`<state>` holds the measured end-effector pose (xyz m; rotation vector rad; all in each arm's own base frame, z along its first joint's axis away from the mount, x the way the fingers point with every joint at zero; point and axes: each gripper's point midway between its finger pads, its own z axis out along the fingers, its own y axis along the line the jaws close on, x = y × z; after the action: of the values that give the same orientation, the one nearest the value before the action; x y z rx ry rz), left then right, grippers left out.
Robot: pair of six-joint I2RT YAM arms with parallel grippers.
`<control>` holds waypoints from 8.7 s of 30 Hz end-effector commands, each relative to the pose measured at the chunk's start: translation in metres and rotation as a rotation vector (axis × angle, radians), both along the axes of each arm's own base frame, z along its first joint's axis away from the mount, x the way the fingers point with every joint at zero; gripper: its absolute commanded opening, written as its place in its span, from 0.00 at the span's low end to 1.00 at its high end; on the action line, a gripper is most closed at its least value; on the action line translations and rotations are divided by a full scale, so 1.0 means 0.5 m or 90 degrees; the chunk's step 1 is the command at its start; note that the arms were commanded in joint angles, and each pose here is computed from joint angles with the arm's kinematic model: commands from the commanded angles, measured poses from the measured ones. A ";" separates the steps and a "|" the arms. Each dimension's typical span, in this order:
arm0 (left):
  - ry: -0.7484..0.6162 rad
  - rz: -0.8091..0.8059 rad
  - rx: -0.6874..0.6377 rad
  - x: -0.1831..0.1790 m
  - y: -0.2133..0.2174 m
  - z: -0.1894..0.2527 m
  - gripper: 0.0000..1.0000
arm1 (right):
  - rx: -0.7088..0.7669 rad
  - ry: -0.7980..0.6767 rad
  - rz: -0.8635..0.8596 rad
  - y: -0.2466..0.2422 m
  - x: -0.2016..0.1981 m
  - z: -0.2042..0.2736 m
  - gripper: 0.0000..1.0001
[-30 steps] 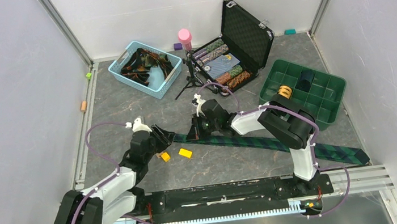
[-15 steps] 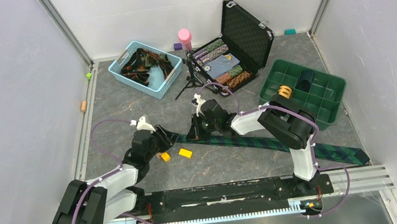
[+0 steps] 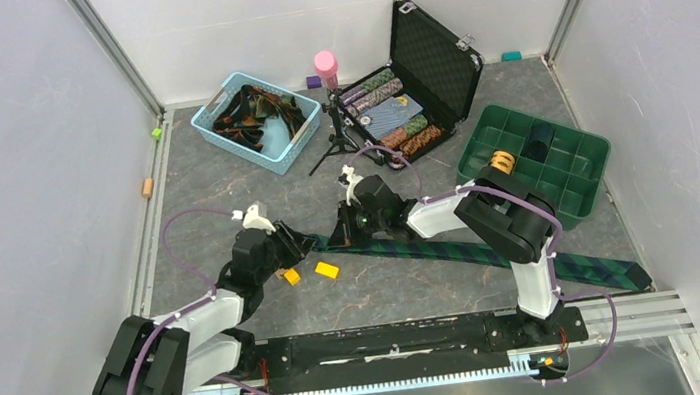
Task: Roll the ties
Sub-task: Roll the tie at the center of the board.
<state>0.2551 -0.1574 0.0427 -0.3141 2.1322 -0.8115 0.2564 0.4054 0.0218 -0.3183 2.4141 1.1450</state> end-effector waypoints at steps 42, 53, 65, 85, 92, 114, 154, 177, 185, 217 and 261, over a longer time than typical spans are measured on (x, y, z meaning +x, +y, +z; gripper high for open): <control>-0.123 -0.169 0.018 0.009 -0.089 0.113 0.02 | -0.043 0.023 -0.029 -0.022 -0.001 -0.049 0.00; -0.109 -0.213 0.005 0.000 -0.149 0.094 0.02 | -0.040 0.029 -0.031 -0.022 -0.004 -0.054 0.00; -0.088 -0.182 0.030 0.002 -0.135 0.069 0.02 | 0.047 0.031 -0.017 0.005 -0.012 0.008 0.00; -0.090 -0.161 0.077 0.013 -0.113 0.079 0.02 | -0.039 -0.068 -0.056 -0.082 0.010 0.051 0.00; -0.071 -0.187 0.084 0.016 -0.129 0.062 0.02 | -0.052 -0.079 -0.071 -0.141 -0.001 0.052 0.00; -0.032 -0.210 0.081 0.007 -0.149 0.014 0.37 | -0.043 -0.098 -0.084 -0.168 0.014 0.077 0.00; -0.026 -0.201 0.081 0.001 -0.141 0.004 0.02 | 0.085 0.014 0.004 -0.043 0.004 0.043 0.00; -0.077 -0.080 0.051 0.026 -0.091 0.082 0.17 | 0.014 0.025 -0.031 -0.072 0.012 -0.013 0.00; -0.020 -0.024 0.090 0.024 -0.043 0.024 0.40 | 0.013 0.028 -0.033 -0.074 0.011 -0.014 0.00; -0.011 -0.121 0.055 -0.010 -0.084 -0.027 0.33 | 0.004 0.031 -0.037 -0.080 0.008 -0.021 0.00; -0.061 -0.128 0.039 0.039 -0.115 0.003 0.37 | 0.004 0.035 -0.029 -0.079 0.003 -0.026 0.00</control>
<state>0.2606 -0.2081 0.0257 -0.0517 2.1987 -0.8342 0.2562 0.3732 0.0229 -0.2296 2.4156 1.2330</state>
